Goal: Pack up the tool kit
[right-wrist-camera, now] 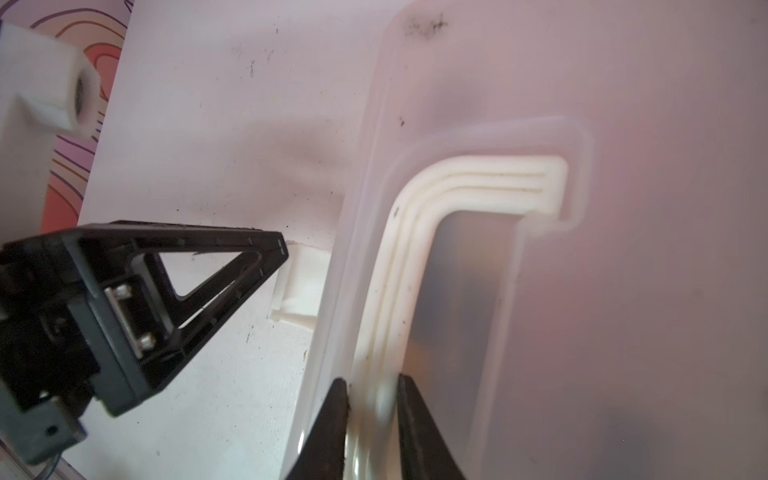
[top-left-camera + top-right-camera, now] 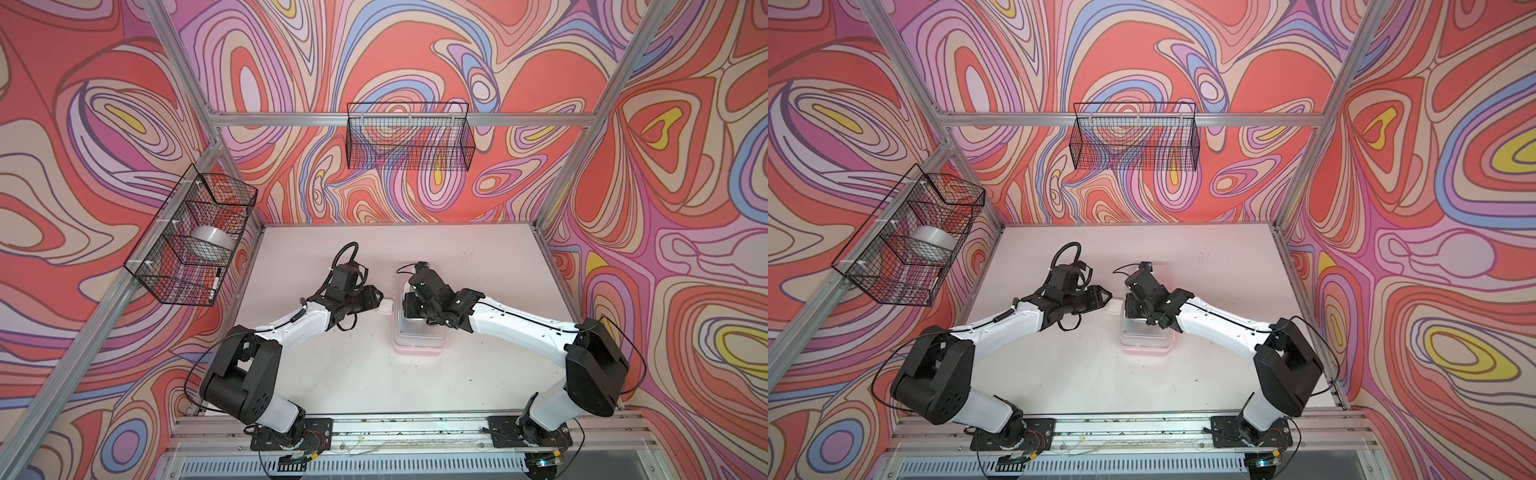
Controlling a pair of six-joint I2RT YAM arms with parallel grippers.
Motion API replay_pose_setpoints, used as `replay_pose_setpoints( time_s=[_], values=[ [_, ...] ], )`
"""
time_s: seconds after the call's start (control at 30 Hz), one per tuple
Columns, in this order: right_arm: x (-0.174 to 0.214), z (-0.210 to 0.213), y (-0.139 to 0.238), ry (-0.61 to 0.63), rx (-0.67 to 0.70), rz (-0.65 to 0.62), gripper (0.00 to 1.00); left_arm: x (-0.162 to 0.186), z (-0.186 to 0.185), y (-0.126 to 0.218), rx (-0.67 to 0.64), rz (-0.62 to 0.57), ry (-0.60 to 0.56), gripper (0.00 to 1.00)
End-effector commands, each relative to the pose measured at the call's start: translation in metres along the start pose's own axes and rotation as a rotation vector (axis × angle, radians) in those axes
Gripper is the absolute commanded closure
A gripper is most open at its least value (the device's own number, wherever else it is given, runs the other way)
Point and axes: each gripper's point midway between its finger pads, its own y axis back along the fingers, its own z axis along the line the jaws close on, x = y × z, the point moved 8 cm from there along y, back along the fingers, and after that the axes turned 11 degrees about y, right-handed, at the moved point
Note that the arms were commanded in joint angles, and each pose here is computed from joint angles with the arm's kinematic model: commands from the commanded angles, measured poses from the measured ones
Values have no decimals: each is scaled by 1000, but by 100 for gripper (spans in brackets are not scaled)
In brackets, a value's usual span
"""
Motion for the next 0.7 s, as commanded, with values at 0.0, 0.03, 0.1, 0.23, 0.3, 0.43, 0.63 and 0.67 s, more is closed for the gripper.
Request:
replay_pose_setpoints(
  time_s=[0.0, 0.03, 0.1, 0.23, 0.3, 0.43, 0.63, 0.67],
  values=[
    [45, -14, -18, 27, 42, 214, 78, 3, -2, 5, 34, -2, 1, 54],
    [46, -15, -18, 31, 49, 219, 78, 4, -1, 4, 41, 2, 2, 54],
    [51, -19, -19, 36, 60, 232, 78, 6, -1, 1, 58, 15, 4, 56],
    [54, -27, -16, 28, 72, 243, 78, 8, -1, -6, 73, 39, 20, 60],
    [54, -30, -13, 25, 80, 240, 78, 9, 1, -10, 77, 49, 33, 62],
    [54, -35, -11, 21, 95, 240, 79, 14, 2, -19, 123, 87, 63, 65],
    [54, -40, -10, 20, 112, 248, 79, 22, 1, -22, 152, 119, 75, 76],
    [54, -41, -11, 19, 114, 249, 79, 22, 2, -22, 153, 119, 75, 77]
  ],
)
